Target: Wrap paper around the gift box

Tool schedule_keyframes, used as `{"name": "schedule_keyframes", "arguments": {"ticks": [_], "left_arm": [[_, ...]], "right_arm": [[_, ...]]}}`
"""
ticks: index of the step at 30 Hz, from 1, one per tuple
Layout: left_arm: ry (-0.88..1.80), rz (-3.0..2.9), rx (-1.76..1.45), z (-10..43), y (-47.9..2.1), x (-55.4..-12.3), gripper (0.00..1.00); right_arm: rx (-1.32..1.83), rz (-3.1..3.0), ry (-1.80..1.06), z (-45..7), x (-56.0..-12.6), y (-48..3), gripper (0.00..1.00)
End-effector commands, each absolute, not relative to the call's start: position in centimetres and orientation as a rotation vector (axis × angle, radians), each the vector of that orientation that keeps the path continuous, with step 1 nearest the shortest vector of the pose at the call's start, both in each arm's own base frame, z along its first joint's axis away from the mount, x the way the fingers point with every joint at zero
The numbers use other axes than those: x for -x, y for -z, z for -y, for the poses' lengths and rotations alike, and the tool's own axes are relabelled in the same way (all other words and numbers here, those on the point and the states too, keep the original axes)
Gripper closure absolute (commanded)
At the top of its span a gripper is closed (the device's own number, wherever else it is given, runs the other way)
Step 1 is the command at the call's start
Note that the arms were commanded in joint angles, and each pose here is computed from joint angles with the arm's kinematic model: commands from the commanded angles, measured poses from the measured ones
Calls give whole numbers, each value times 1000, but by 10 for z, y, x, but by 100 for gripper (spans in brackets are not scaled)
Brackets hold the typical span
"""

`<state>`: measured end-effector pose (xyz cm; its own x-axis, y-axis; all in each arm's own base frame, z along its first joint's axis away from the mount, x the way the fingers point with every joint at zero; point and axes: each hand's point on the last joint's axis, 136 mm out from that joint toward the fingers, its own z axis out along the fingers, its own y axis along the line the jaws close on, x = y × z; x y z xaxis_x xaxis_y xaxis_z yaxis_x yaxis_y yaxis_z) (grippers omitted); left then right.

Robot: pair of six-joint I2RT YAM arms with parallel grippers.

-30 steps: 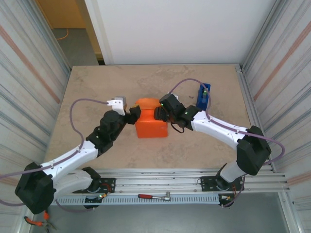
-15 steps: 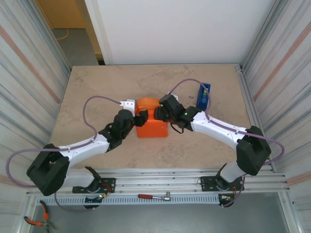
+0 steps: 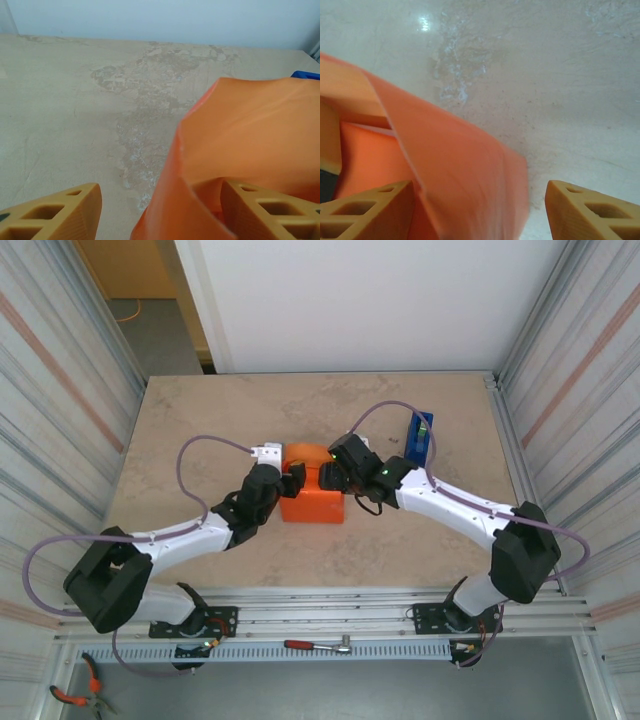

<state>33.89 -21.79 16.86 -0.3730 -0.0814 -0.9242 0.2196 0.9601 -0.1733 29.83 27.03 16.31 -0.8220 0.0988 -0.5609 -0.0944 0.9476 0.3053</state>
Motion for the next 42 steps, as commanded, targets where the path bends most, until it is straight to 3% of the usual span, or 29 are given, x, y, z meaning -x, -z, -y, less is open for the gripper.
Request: {"name": "schedule_keyframes", "arguments": {"ticks": [1,3,5,7,9,13,15,16,17,18,22,23,24,26,33,42], "left_arm": [[245,-1955,-97,212,-157,-337,36],[243,-1955,-93,212,-157,-336,37],[235,-1957,-92,211,-156,-336,37],[227,-1959,-92,210,-155,-335,38],[225,-1958,-91,210,-155,-335,38],[219,-1959,-85,210,-155,-334,39],[217,-1958,-80,209,-155,-334,39],[216,-1958,-78,209,-155,-334,39],[218,-1958,-79,209,-155,-334,39],[219,-1958,-77,209,-155,-334,39],[217,-1959,-76,209,-155,-333,40],[217,-1959,-75,209,-155,-333,40],[218,-1959,-72,209,-155,-334,40],[216,-1959,-71,209,-154,-333,40],[224,-1951,-61,210,-158,-333,41],[275,-1931,-93,210,-189,-333,36]], "right_arm": [[22,-2485,-422,-260,-295,-185,33],[25,-2486,-418,-260,-296,-186,38],[23,-2486,-417,-260,-297,-186,50],[24,-2487,-418,-261,-299,-185,69],[32,-2491,-417,-264,-301,-184,99],[44,-2486,-416,-267,-306,-189,98],[32,-2486,-405,-265,-308,-190,45],[25,-2482,-407,-264,-309,-191,42],[25,-2484,-412,-264,-310,-190,58],[21,-2482,-419,-264,-311,-191,97],[13,-2476,-417,-261,-314,-194,100],[12,-2475,-413,-260,-313,-193,78],[6,-2475,-413,-259,-313,-194,43],[-3,-2476,-411,-257,-310,-194,23],[-48,-2504,-447,-260,-301,-175,17],[-50,-2579,-310,-255,-295,-131,23]]}}
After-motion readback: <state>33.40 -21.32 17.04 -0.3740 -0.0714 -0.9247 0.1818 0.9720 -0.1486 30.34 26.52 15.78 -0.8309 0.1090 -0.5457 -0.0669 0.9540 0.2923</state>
